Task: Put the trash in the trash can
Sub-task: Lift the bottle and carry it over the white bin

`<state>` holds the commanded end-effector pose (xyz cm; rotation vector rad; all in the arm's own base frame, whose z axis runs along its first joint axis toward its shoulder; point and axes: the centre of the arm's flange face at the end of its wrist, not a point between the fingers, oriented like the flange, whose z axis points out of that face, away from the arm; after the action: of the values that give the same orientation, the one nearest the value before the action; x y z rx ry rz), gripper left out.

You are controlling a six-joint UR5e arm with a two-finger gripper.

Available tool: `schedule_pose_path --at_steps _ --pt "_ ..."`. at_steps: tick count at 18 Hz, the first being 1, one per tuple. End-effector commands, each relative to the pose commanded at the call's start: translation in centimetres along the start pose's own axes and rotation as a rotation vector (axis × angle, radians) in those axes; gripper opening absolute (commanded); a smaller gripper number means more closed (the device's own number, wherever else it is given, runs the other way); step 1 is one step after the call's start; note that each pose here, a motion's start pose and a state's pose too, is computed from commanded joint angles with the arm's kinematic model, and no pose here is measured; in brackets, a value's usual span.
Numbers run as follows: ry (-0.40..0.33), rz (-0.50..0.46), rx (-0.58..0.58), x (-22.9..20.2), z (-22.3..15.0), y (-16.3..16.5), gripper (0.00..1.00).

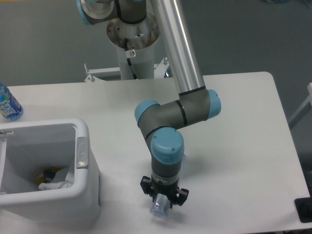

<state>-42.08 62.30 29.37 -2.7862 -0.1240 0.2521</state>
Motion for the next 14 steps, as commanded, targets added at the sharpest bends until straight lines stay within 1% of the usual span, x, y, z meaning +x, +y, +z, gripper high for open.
schedule_pose_path --at_steps 1,2,3,4,6,8,9,10,11,13,14 --pt "-0.028 -0.022 0.037 -1.0 -2.2 -0.9 0.58" --pt "-0.052 -0.066 0.077 -2.0 -4.4 -1.6 0.58" --pt "-0.077 -0.119 0.133 -2.8 -7.4 -2.6 0.58" --pt "-0.09 -0.179 0.191 -3.7 -10.1 -3.2 0.58" --pt "-0.092 -0.277 0.313 -4.5 -15.1 -4.9 0.58" --pt "-0.124 -0.368 0.437 -4.7 -19.8 -6.3 0.58" --pt "-0.129 -0.406 0.487 -4.4 -21.6 -7.1 0.58" --pt "-0.133 -0.433 0.522 -4.1 -23.6 -7.5 0.58" --pt "-0.133 -0.439 0.546 -3.3 -25.3 -7.8 0.58" --pt "-0.12 -0.403 0.598 0.5 -29.2 -9.2 0.58" --pt "-0.108 -0.398 0.612 2.0 -30.2 -9.6 0.58"
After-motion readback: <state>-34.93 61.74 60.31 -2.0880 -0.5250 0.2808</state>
